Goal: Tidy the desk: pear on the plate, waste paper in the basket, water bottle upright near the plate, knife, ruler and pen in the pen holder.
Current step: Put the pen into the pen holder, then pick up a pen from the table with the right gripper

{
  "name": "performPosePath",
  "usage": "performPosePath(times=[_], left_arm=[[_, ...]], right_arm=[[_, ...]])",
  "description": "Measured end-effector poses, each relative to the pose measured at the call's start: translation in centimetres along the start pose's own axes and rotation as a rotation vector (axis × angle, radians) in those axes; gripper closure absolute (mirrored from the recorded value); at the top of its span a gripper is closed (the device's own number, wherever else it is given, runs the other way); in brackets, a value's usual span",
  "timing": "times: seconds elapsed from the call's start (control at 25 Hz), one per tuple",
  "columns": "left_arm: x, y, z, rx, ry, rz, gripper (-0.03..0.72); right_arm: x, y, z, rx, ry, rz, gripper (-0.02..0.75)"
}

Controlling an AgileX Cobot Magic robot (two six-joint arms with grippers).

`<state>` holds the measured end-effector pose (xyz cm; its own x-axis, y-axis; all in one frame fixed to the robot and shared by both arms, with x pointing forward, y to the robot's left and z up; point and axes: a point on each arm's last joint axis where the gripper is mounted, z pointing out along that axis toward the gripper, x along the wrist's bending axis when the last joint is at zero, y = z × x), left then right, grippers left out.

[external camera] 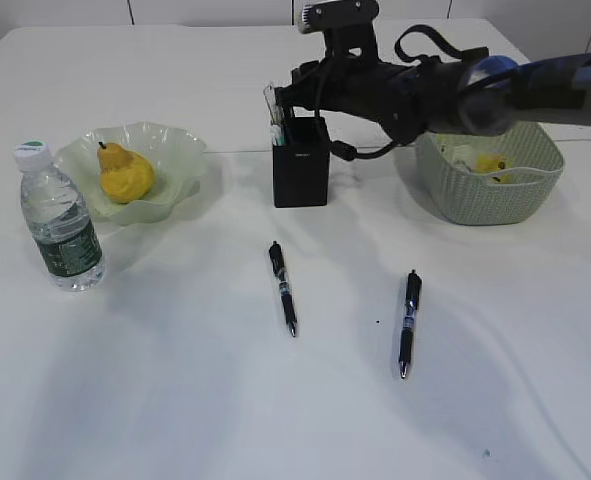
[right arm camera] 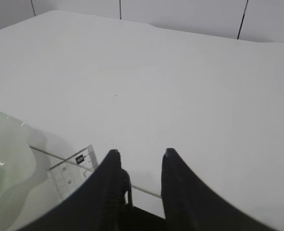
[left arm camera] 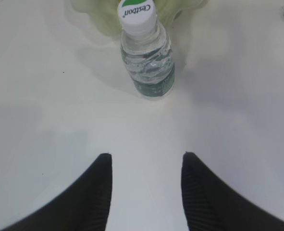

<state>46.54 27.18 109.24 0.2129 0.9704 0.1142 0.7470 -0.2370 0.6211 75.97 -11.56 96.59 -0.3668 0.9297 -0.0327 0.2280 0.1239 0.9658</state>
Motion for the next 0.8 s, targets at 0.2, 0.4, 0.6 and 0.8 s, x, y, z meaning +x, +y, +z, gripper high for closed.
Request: performPosePath(times=[0.2,0.4,0.6,0.8], left_arm=[[0.0,0.0,0.0,0.000,0.000,0.000,0.358],[0.0,0.0,0.0,0.000,0.000,0.000,0.358],[0.0,0.0,0.0,0.000,0.000,0.000,0.358],[0.0,0.0,0.0,0.000,0.000,0.000,0.358]], right_arm=[[-0.3,2.4,-1.0,0.032,-0.022,-0.002,0.489],[-0.6,4.7,-2.7,0.087,-0.047,-0.001,0.489],[-0.9,7.4,-5.2,0.159,-0.077,0.002,0.490],[-1.3,9.6,-8.3,0.277,-0.114,0.015,0.490]])
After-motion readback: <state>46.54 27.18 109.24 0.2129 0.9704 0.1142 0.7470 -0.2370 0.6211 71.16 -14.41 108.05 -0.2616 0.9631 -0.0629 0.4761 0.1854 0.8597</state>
